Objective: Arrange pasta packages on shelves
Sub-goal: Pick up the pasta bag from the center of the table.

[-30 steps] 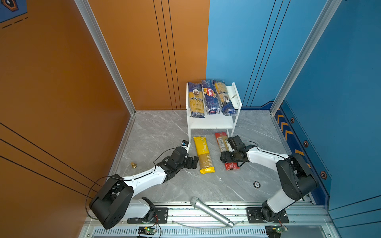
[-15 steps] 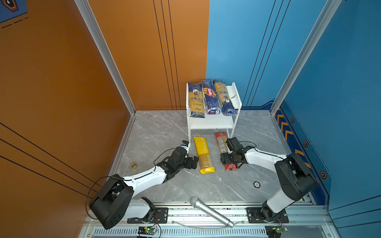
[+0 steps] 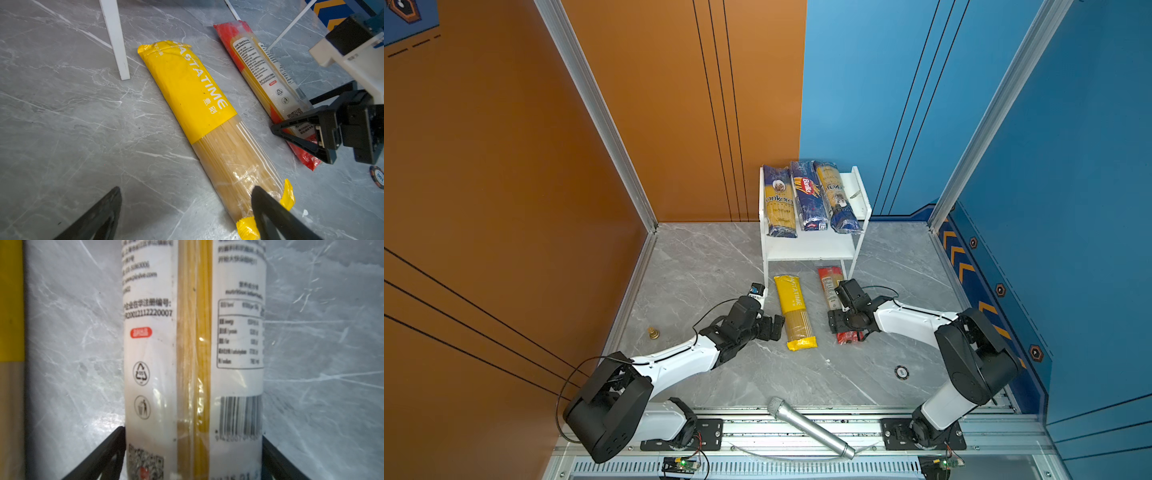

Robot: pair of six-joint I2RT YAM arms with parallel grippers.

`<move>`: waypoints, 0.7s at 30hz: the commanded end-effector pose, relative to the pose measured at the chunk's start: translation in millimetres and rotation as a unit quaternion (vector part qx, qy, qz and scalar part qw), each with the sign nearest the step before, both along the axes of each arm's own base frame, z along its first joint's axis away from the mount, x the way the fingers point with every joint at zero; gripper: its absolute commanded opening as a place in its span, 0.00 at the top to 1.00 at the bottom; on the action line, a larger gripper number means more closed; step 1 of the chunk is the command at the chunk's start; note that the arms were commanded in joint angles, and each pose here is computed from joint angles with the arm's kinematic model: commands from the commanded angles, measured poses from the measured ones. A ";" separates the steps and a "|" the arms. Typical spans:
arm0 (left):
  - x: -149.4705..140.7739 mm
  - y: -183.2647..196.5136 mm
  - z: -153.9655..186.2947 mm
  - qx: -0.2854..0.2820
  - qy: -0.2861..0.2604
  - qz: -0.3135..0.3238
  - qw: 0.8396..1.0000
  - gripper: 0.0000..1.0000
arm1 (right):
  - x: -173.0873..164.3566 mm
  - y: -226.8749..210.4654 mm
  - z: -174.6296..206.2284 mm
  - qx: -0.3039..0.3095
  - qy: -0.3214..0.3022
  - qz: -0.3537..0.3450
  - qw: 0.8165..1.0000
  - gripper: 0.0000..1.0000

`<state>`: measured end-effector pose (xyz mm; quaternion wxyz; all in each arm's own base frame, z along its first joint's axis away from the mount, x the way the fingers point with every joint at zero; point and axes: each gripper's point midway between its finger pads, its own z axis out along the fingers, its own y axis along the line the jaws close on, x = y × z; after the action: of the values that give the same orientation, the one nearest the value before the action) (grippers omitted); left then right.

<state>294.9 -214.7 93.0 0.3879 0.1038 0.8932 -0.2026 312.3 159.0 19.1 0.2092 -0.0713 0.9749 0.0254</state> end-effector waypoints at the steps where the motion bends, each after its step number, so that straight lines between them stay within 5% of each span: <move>1: -1.7 -1.7 3.2 -0.007 -0.003 -0.006 1.000 0.02 | -29.6 -17.6 -29.2 -0.057 0.065 -0.002 0.996 0.14; 21: -2.2 -3.7 4.1 -0.007 -0.005 -0.009 1.000 0.02 | -39.0 -20.8 -33.4 -0.063 0.070 -0.006 0.996 0.16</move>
<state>294.7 -214.9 94.1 0.3890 0.1040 0.8925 -0.2035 312.3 162.8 19.1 0.2143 -0.0646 0.9745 0.0183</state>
